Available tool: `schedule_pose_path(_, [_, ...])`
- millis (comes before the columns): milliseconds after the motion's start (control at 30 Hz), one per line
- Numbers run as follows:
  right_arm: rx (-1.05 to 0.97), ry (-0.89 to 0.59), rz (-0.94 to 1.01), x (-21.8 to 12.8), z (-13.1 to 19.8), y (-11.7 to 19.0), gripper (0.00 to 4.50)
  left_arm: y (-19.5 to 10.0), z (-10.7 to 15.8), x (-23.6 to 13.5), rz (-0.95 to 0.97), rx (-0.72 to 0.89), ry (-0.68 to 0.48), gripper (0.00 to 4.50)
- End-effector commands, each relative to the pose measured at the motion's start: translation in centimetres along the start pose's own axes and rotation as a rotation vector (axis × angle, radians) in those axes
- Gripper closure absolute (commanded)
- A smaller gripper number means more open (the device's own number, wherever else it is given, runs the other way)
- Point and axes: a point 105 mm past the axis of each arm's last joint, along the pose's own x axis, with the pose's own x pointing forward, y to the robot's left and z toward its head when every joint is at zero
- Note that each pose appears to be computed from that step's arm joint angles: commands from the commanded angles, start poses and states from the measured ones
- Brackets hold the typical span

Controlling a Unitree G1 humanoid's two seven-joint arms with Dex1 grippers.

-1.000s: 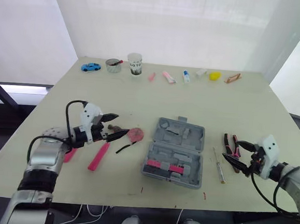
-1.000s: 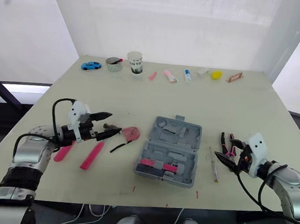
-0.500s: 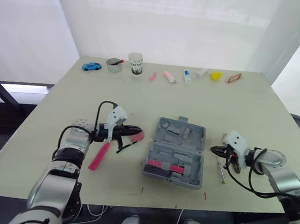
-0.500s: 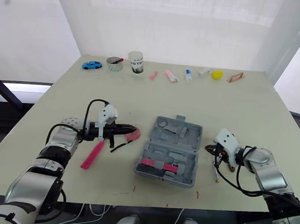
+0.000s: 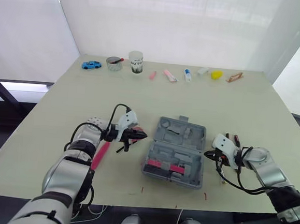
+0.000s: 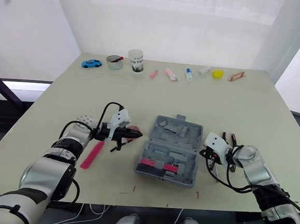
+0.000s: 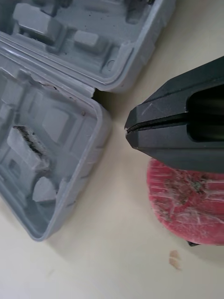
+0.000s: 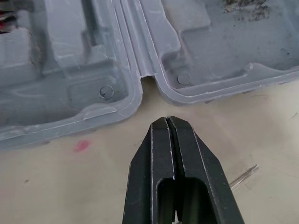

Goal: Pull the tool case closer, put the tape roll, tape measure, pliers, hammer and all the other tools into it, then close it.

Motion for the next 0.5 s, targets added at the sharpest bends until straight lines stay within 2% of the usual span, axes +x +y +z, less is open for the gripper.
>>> schedule_pose_path(33, [-0.040, -0.021, -0.015, 0.0, 1.0, -0.5, 4.50, 0.4, 0.7, -0.4, -0.004, 0.030, 0.004, 4.48])
schedule_pose_path(500, [-0.033, -0.034, -0.013, 0.5, 1.0, -0.2, 4.50, 0.0, 0.0, 0.7, -0.025, 0.045, 0.085, 4.48])
